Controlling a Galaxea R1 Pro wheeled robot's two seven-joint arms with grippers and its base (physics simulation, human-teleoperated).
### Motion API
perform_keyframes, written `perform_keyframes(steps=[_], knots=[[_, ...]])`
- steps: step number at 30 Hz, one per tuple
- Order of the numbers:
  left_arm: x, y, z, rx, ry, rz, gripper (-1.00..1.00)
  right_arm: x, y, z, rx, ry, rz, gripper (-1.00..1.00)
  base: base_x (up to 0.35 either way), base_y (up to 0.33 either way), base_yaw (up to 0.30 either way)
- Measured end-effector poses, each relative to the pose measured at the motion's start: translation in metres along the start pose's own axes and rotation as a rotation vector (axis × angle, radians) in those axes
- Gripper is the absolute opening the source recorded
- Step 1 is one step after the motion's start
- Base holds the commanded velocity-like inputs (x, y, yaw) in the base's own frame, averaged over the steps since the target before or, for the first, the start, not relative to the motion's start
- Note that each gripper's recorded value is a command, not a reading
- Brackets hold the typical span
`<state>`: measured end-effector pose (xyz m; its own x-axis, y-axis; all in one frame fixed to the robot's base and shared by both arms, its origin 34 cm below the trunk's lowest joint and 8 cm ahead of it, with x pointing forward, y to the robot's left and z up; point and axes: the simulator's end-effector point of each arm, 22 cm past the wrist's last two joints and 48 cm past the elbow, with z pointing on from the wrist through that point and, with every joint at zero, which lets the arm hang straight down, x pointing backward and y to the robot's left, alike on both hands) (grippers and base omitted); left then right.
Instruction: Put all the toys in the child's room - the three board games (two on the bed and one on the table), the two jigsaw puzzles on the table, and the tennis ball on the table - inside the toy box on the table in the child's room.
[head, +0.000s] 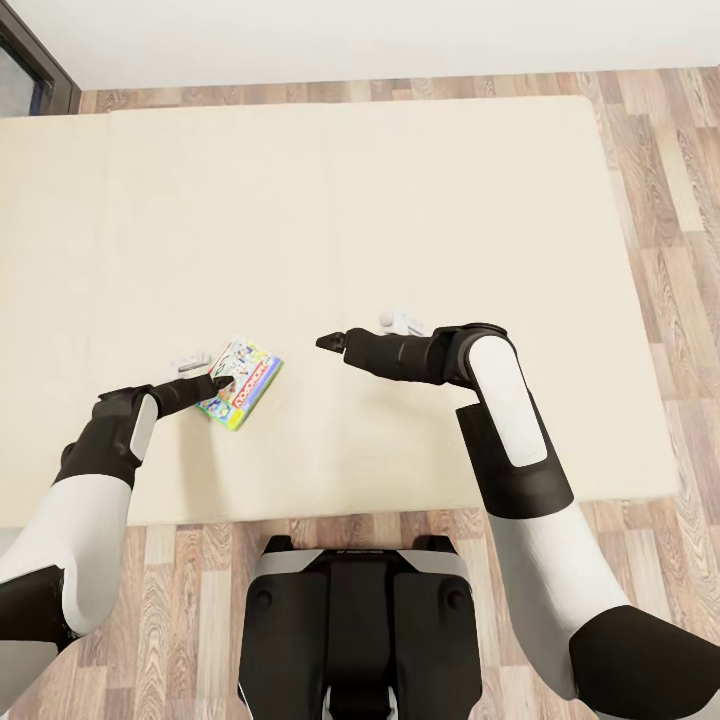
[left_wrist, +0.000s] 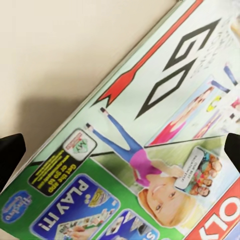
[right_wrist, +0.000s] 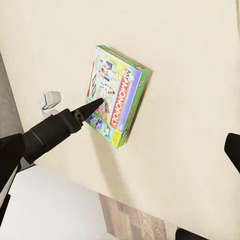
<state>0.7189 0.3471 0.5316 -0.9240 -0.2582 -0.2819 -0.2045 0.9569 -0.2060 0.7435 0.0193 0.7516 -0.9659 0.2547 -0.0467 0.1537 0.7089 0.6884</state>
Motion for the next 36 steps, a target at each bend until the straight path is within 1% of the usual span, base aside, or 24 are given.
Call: perform_keyframes(steps=[6, 11, 15, 18, 20, 26, 36], knots=[[0.0, 0.001, 0.0, -0.003, 0.001, -0.001, 1.0, 0.0, 0.0, 0.0, 0.0, 0.001, 0.0, 1.0, 0.0, -0.025, 0.0], [0.0, 0.0, 0.0, -0.002, -0.001, 0.0, 1.0, 0.001, 0.001, 0.0, -0.002, 0.002, -0.003, 1.0, 0.0, -0.196, 0.0], [0.0, 0.0, 0.0, -0.001, -0.001, -0.001, 1.0, 0.0, 0.001, 0.0, -0.004, -0.001, -0.002, 1.0, 0.0, -0.069, 0.0], [0.0, 0.0, 0.0, -0.001, -0.001, -0.001, 1.0, -0.001, 0.001, -0.001, -0.004, -0.002, -0.001, 1.0, 0.0, -0.016, 0.0], [-0.003, -0.006, 0.0, 0.012, -0.009, -0.002, 1.0, 0.0, -0.001, 0.0, 0.003, -0.001, 0.0, 1.0, 0.0, 0.0, 0.0], [-0.003, -0.01, 0.001, 0.018, -0.011, -0.003, 1.0, 0.001, -0.001, 0.0, 0.002, 0.0, 0.003, 1.0, 0.0, 0.0, 0.0], [-0.002, -0.013, 0.001, 0.021, -0.01, -0.004, 1.0, -0.001, -0.003, 0.0, 0.005, -0.005, 0.01, 1.0, 0.0, -0.002, 0.0]])
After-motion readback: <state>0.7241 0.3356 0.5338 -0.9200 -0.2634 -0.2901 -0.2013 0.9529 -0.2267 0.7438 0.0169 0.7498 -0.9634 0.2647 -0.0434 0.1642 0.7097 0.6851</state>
